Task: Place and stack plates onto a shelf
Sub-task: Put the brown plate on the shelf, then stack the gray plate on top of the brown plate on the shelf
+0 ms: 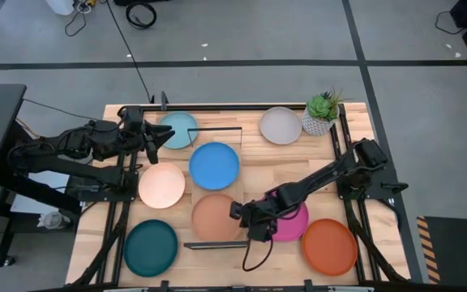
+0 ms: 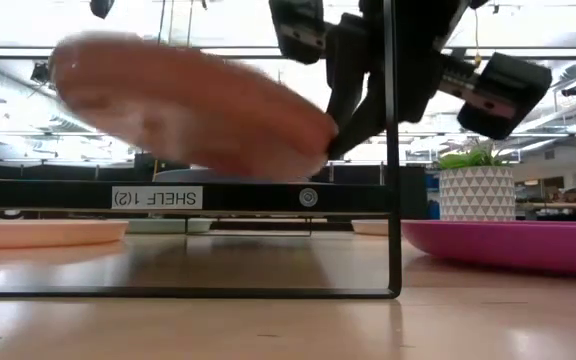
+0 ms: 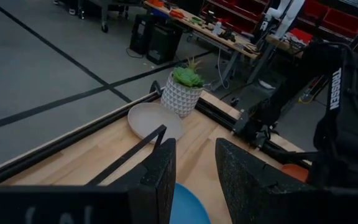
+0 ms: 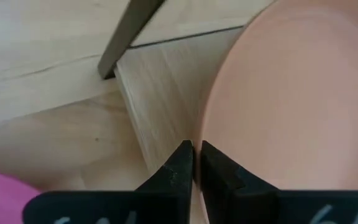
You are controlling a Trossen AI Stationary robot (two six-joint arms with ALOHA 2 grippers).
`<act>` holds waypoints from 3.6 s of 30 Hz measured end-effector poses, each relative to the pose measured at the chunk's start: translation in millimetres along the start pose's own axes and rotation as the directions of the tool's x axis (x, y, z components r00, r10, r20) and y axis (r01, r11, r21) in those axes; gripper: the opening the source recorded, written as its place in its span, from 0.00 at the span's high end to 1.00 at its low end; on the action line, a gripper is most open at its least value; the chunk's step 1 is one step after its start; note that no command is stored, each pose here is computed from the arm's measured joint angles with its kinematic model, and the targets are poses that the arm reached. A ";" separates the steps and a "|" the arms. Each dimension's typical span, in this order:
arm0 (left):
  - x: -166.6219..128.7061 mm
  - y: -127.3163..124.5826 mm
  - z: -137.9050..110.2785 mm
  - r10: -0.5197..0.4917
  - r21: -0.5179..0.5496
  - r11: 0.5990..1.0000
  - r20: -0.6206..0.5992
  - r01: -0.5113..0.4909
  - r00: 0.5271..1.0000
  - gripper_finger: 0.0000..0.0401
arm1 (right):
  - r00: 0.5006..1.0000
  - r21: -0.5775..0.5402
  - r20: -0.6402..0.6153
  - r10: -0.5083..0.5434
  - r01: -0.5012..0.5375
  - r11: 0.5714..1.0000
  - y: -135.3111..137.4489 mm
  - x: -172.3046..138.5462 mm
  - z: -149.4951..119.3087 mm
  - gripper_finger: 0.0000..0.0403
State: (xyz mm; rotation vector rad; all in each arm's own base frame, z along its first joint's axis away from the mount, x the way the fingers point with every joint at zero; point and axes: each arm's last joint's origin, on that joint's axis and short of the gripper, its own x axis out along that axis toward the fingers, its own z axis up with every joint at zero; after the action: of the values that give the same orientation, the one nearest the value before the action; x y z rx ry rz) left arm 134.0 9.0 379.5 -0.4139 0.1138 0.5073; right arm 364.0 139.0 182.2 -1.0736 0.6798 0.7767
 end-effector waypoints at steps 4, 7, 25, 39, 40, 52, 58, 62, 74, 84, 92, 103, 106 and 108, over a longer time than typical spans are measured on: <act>0.0 0.0 0.1 0.000 0.000 1.000 0.001 0.000 1.000 0.70 | 1.000 0.001 -0.005 0.009 -0.009 1.000 1.2 3.2 -1.0 0.88; 0.0 -0.3 0.5 -0.003 -0.003 1.000 0.004 0.003 1.000 0.70 | 1.000 0.020 -0.005 -0.001 0.001 1.000 0.3 2.9 -0.8 0.87; -1.1 -3.0 6.8 -0.033 -0.036 0.999 0.063 0.035 0.997 0.70 | 0.983 0.348 -0.180 -0.039 0.101 0.932 -4.6 -54.3 -8.7 0.86; -0.3 -3.2 6.3 -0.031 -0.033 0.999 0.059 0.033 0.998 0.70 | 0.904 0.763 -0.409 0.126 0.262 0.591 -12.5 -119.5 -87.1 0.86; -0.3 -3.2 6.3 -0.031 -0.033 0.999 0.059 0.033 0.998 0.70 | 0.905 0.773 -0.409 0.119 0.274 0.572 -12.2 -123.7 -93.7 0.86; -0.4 -3.7 7.4 -0.035 -0.066 0.997 0.070 0.040 0.997 0.70 | 0.884 0.854 -0.466 0.024 0.443 0.272 20.4 -159.6 -176.1 0.81; -0.4 -2.7 7.9 -0.001 -0.095 0.995 0.087 0.009 0.996 0.70 | 0.860 0.851 -0.510 0.040 0.497 0.172 25.5 -155.6 -211.8 0.68; -0.5 -2.6 8.0 0.003 -0.098 0.995 0.089 0.006 0.996 0.70 | 0.847 0.837 -0.531 0.010 0.522 0.164 23.7 -154.4 -231.6 0.56; -0.4 -1.3 8.5 0.044 -0.124 0.992 0.107 -0.031 0.993 0.70 | 0.853 0.858 -0.510 0.108 0.495 0.136 25.7 -119.5 -269.2 0.47; -0.4 -1.2 8.6 0.048 -0.132 0.991 0.109 -0.033 0.993 0.70 | 0.841 0.869 -0.495 0.216 0.476 0.139 35.0 -91.8 -283.4 0.64; -0.4 -1.2 8.5 0.048 -0.132 0.991 0.108 -0.033 0.993 0.70 | 0.847 0.877 -0.481 0.228 0.462 0.136 36.2 -92.4 -282.5 0.90; -0.4 -1.2 8.5 0.048 -0.132 0.991 0.108 -0.033 0.993 0.70 | 0.887 0.929 -0.369 0.276 0.359 0.090 39.4 -95.0 -250.5 0.94; -0.4 -1.2 8.5 0.048 -0.132 0.991 0.108 -0.033 0.993 0.70 | 0.899 0.941 -0.337 0.279 0.319 0.109 40.4 -104.9 -228.7 0.96; -0.4 -1.2 8.5 0.048 -0.132 0.991 0.108 -0.033 0.993 0.70 | 0.908 0.945 -0.323 0.268 0.294 0.144 41.2 -113.3 -212.2 0.97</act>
State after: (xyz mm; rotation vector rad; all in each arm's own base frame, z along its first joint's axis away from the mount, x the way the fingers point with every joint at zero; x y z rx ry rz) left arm 134.4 11.3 387.8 -0.5109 -0.0185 0.5786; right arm 243.6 -73.2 182.1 0.1032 1.3110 -0.1238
